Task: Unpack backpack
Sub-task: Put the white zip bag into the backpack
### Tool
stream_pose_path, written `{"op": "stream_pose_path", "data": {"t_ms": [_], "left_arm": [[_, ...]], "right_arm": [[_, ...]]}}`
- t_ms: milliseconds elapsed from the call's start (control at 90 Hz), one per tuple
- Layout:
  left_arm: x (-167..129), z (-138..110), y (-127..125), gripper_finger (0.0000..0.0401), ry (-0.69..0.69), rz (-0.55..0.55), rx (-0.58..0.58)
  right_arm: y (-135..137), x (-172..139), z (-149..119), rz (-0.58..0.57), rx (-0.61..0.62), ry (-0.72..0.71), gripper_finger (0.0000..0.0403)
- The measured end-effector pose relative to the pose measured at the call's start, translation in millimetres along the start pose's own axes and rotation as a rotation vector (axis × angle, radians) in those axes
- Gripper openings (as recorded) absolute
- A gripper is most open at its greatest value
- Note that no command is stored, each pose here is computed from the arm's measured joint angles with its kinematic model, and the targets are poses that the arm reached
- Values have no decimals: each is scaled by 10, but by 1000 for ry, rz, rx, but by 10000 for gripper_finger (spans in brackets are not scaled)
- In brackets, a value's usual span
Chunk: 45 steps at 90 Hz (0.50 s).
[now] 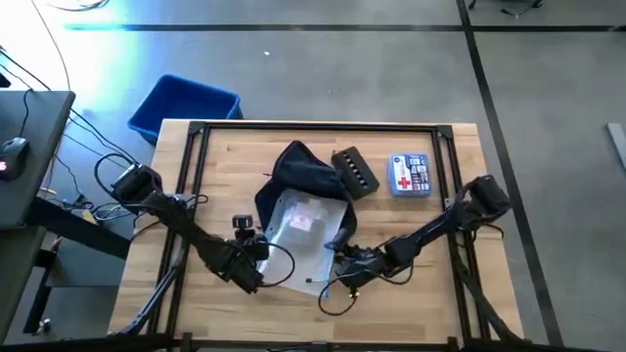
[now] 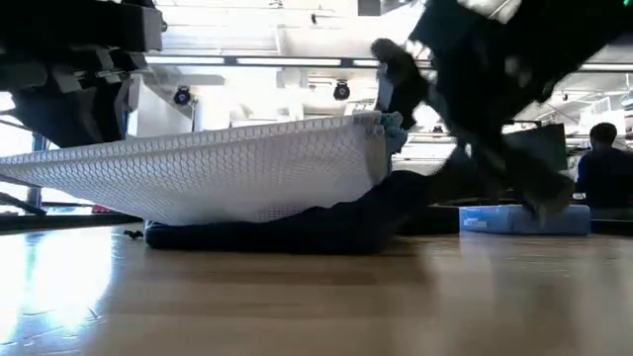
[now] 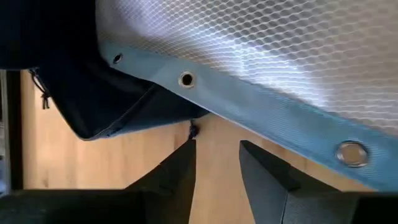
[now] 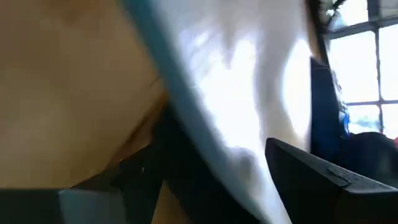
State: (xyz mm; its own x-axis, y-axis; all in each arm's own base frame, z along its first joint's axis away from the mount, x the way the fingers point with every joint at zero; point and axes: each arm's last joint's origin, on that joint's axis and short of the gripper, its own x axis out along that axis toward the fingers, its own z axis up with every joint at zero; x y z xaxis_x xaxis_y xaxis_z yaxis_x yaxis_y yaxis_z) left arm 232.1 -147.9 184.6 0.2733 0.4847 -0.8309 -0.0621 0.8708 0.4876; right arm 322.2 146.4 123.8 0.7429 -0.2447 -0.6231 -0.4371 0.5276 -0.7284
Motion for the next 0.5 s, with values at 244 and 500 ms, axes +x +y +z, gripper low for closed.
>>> {"op": "stream_pose_path", "data": {"t_ms": [244,500], "left_arm": [[2,89,-47,104,-78,-42,3],[-181,213,-130,104,-166,-117,13]], "right_arm": [[-137,281,4,-23,101,-106,258],[-444,424,21,-215,225,-1,85]]}}
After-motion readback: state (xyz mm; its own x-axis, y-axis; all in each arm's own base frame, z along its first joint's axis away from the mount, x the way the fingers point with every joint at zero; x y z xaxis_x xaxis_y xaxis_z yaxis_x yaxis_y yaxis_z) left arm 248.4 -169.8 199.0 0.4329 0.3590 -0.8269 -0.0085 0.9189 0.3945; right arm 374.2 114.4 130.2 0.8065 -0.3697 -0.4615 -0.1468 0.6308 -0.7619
